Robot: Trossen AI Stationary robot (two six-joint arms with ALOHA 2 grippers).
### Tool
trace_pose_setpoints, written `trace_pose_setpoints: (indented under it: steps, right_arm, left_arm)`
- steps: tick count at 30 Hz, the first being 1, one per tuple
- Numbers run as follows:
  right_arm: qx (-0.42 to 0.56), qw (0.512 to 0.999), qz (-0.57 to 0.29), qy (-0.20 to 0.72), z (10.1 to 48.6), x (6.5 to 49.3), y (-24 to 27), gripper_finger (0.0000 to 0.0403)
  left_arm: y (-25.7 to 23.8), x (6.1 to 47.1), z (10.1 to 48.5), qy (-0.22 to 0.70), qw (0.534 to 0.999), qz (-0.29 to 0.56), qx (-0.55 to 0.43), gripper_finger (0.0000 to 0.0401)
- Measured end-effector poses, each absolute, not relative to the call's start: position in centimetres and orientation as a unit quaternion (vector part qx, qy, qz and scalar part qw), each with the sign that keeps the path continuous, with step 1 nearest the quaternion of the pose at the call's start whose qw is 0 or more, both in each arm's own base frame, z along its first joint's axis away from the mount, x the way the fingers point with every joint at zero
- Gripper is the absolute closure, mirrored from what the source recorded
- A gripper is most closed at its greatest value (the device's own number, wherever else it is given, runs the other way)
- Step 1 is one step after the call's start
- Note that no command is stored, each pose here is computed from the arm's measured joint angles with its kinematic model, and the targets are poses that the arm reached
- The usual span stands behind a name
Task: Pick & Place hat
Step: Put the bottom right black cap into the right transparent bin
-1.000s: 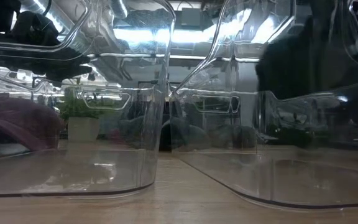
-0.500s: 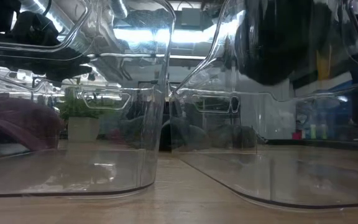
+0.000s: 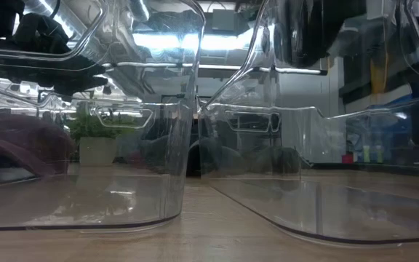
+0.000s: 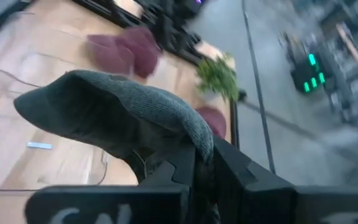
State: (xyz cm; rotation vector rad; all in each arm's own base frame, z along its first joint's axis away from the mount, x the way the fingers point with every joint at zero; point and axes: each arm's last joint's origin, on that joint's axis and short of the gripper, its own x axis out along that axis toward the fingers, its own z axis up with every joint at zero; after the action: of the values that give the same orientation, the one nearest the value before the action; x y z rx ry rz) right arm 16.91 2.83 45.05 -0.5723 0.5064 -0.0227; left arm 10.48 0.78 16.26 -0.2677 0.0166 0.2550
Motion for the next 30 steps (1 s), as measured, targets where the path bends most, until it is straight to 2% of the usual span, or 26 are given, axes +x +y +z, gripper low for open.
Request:
trace_pose_setpoints:
  steps: [6, 13, 30]
  right_arm:
    - [-0.318, 0.925, 0.069, 0.199, 45.3, 18.6, 3.7, 0.0369]
    - [-0.304, 0.928, 0.151, 0.156, 45.3, 20.3, 4.8, 0.0369]
    - [-0.377, 0.886, 0.227, 0.145, 44.0, 22.3, 7.0, 0.0369]
  left_arm:
    - [0.8, 10.5, 16.3, 0.008, 0.983, 0.127, -0.133, 0.0216]
    - [0.8, 10.5, 16.3, 0.008, 0.983, 0.127, -0.133, 0.0216]
    - [0.8, 10.5, 16.3, 0.008, 0.983, 0.127, -0.133, 0.0216]
